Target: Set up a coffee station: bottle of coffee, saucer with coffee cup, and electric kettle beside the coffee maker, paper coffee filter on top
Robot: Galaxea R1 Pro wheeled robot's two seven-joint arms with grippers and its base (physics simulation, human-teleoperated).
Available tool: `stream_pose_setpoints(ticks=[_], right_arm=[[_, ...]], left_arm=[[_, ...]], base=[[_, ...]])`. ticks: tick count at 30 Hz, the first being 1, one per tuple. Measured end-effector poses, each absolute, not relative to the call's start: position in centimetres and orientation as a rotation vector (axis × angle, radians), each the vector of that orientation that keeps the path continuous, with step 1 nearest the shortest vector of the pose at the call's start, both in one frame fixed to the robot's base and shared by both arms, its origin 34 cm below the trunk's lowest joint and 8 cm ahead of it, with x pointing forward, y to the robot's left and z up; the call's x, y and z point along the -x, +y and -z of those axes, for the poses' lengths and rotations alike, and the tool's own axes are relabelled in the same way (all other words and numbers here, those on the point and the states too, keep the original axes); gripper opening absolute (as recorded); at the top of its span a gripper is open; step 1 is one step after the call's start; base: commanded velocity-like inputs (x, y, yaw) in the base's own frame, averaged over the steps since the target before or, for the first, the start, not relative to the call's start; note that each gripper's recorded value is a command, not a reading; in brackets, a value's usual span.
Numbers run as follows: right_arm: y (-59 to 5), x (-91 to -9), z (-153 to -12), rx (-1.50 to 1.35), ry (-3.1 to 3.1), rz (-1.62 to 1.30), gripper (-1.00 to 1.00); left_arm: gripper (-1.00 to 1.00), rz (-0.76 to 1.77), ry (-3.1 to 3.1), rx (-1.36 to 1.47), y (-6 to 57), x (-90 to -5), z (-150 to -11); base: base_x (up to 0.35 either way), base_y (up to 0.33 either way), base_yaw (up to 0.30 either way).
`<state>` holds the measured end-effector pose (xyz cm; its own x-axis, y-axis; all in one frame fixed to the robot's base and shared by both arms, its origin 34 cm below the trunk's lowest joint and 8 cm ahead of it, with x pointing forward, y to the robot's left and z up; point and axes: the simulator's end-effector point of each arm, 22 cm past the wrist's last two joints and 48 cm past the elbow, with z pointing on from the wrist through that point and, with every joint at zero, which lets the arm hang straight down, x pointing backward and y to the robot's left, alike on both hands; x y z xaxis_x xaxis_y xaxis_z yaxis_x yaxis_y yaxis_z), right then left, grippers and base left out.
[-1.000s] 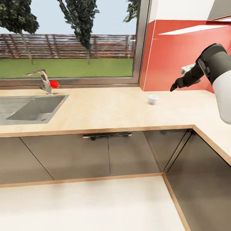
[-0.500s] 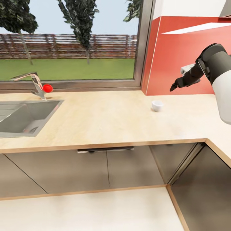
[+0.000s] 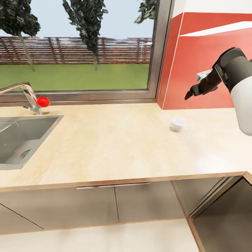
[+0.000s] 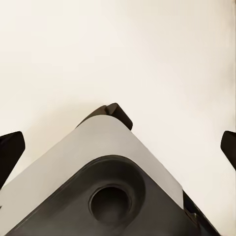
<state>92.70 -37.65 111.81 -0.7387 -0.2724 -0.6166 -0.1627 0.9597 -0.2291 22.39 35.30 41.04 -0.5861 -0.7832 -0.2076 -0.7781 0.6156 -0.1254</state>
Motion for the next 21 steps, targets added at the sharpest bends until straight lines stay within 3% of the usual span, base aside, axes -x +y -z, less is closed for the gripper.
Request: stream_pose_setpoints(ticks=[11, 21], right_arm=[[-37.7, -92.6, -110.4, 0.307, 2.436, 0.207, 1.00], [-38.1, -92.3, -107.5, 0.314, 2.476, 0.209, 1.00]], left_arm=[[1.00, 0.029, 2.598, 1.279, 35.3, -22.4, -41.0], [1.00, 0.028, 2.598, 1.279, 35.4, -22.4, -41.0]], base=[[0.112, 0.000, 0.000], [0.019, 0.000, 0.000]])
